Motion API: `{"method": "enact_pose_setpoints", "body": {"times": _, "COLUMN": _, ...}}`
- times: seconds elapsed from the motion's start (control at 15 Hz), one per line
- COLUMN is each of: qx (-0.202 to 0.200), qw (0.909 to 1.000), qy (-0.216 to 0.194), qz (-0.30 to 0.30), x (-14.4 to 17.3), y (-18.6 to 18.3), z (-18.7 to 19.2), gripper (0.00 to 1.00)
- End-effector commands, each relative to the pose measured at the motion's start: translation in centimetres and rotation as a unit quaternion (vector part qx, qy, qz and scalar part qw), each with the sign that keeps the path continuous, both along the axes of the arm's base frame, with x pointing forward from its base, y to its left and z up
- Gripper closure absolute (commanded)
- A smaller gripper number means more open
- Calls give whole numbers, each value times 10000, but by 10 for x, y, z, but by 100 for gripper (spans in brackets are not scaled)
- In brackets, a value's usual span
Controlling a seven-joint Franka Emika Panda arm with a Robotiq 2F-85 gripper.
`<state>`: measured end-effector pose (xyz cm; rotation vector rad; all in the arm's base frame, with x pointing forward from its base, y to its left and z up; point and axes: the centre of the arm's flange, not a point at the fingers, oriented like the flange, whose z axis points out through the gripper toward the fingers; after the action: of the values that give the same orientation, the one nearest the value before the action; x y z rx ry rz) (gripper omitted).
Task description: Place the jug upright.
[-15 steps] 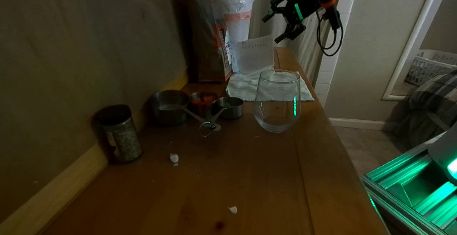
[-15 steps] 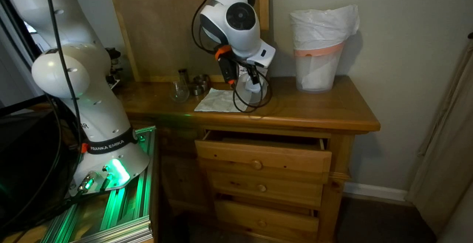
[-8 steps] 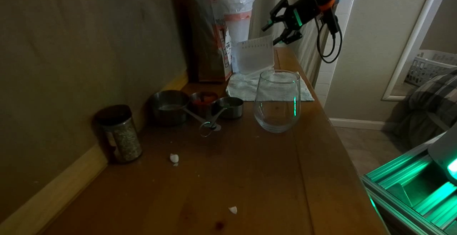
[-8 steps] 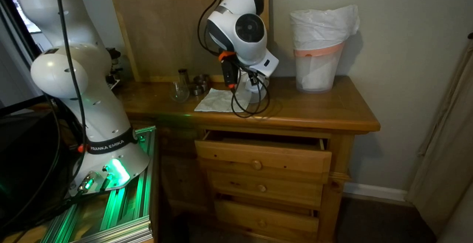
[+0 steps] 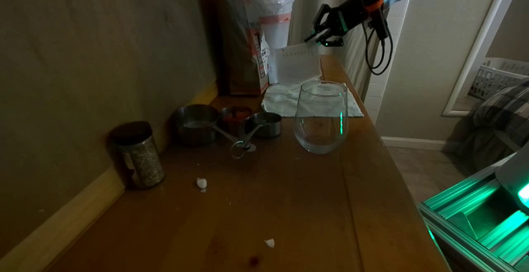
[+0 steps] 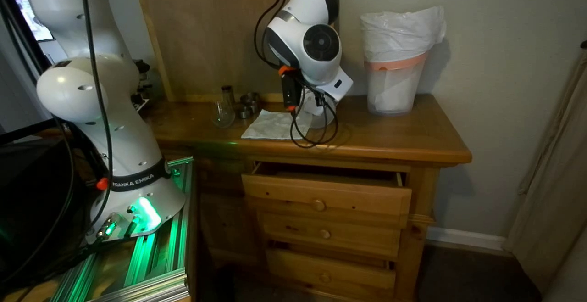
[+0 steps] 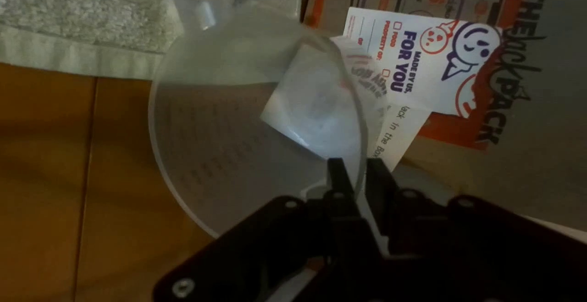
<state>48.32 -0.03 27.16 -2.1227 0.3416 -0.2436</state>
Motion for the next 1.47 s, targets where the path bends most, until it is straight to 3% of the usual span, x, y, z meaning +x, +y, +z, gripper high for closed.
{"method": "enact_pose_setpoints", "body": {"times": 0.0, "qx": 228, "qw": 9994, "qy": 49, "qz": -245, "x": 11, "y": -7, "z": 4, "gripper": 100}}
{"method": "enact_pose_setpoints", "body": {"times": 0.8, "qx": 576, "qw": 9977, "qy": -323, "qz": -133, "x": 19, "y": 9, "z": 61, "gripper": 99}}
{"method": "enact_pose_setpoints", "body": {"times": 1.0, "qx": 165, "qw": 9994, "qy": -291, "qz": 23, "x": 20, "y": 18, "z": 89, "gripper": 99}}
{"method": "enact_pose_setpoints", "body": {"times": 1.13, "qx": -320, "qw": 9992, "qy": -187, "qz": 121, "x": 18, "y": 23, "z": 104, "gripper": 99}}
{"method": "enact_pose_setpoints", "body": {"times": 1.4, "qx": -1480, "qw": 9886, "qy": 80, "qz": 260, "x": 16, "y": 27, "z": 128, "gripper": 99}}
